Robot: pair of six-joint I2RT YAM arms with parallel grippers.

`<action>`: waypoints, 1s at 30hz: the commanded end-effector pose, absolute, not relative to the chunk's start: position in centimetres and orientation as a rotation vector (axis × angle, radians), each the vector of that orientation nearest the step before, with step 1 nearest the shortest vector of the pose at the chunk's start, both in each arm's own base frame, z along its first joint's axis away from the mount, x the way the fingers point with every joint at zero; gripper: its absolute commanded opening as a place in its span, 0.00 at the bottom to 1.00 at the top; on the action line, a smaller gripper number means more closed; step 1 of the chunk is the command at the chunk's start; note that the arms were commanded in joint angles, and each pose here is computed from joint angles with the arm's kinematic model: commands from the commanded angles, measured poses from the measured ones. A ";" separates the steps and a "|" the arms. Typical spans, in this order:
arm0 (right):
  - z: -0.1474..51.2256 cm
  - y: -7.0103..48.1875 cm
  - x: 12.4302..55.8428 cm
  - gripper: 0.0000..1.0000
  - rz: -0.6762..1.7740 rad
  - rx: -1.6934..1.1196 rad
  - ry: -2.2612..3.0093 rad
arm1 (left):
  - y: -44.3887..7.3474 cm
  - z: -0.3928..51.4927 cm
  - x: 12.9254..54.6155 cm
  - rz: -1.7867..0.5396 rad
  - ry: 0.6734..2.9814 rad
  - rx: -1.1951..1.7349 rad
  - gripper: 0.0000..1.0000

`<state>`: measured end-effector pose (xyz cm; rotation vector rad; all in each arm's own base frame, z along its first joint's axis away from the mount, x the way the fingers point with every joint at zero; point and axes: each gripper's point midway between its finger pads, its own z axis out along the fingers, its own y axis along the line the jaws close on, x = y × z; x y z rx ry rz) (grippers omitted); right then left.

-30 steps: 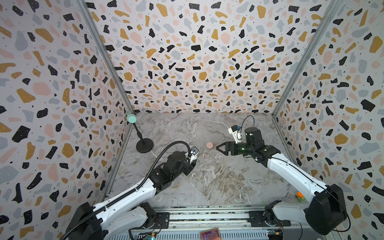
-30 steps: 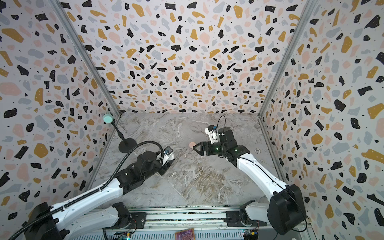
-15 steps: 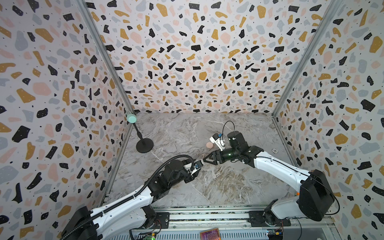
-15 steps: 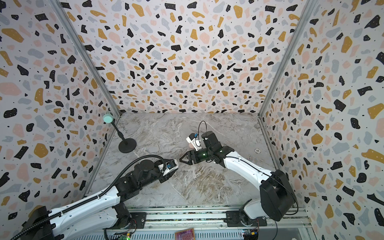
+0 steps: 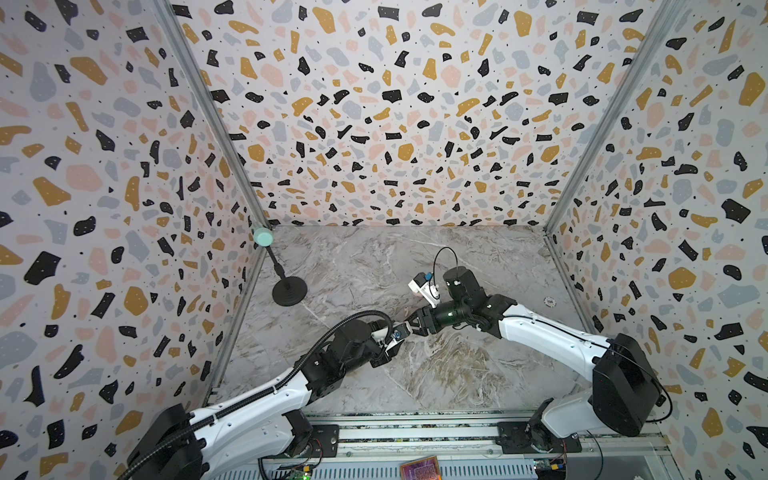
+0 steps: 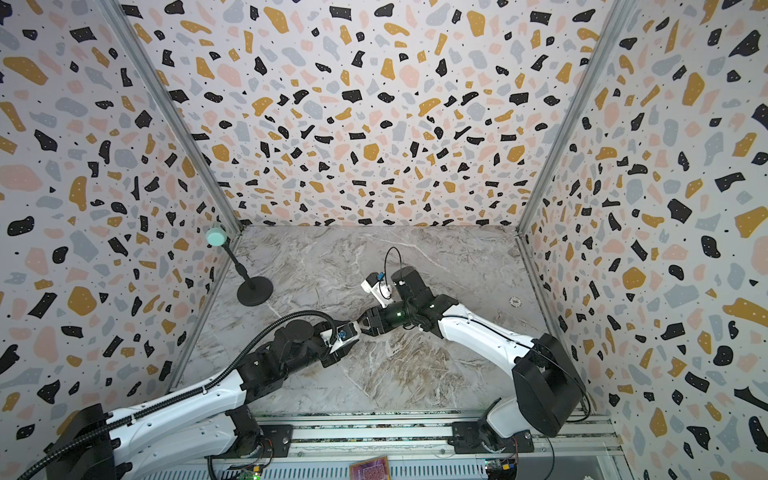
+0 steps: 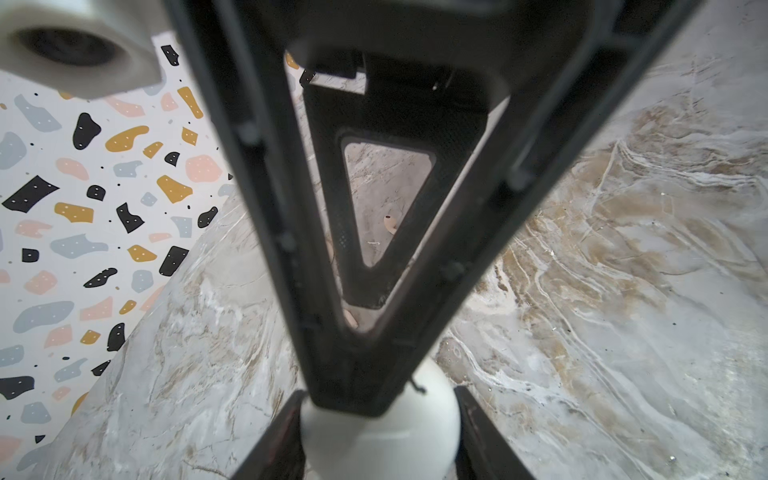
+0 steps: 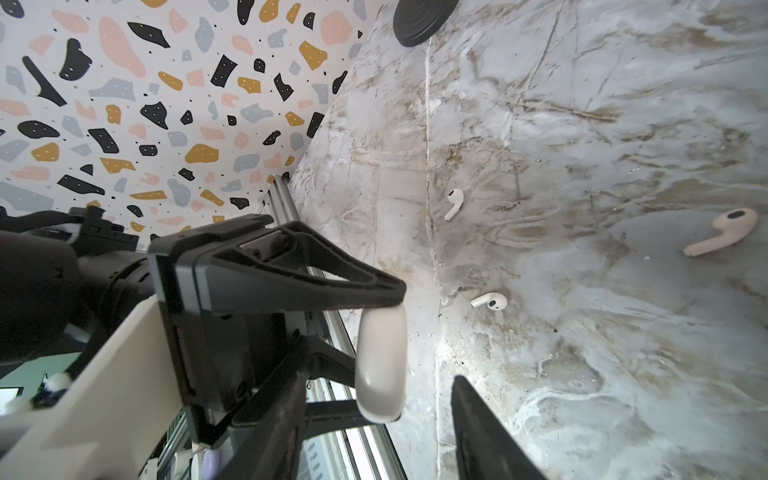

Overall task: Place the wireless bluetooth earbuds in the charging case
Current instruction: 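Lift the white case with the left gripper toward the approaching right gripper, then close the right gripper on the white case held by the left gripper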

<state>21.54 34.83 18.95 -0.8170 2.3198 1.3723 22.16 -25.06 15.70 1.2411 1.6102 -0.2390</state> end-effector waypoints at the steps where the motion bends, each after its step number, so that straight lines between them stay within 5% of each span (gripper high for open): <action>1: 20.3 35.7 21.8 0.55 1.398 -0.826 2.279 | -25.5 16.4 22.3 -0.240 1.564 1.228 0.00; 23: 19.2 37.2 20.8 0.28 1.438 -0.880 2.301 | -25.6 16.1 22.6 -0.219 1.566 1.225 0.00; 30: 18.9 37.3 20.6 0.28 1.448 -0.885 2.313 | -25.5 16.3 23.0 -0.202 1.574 1.209 0.00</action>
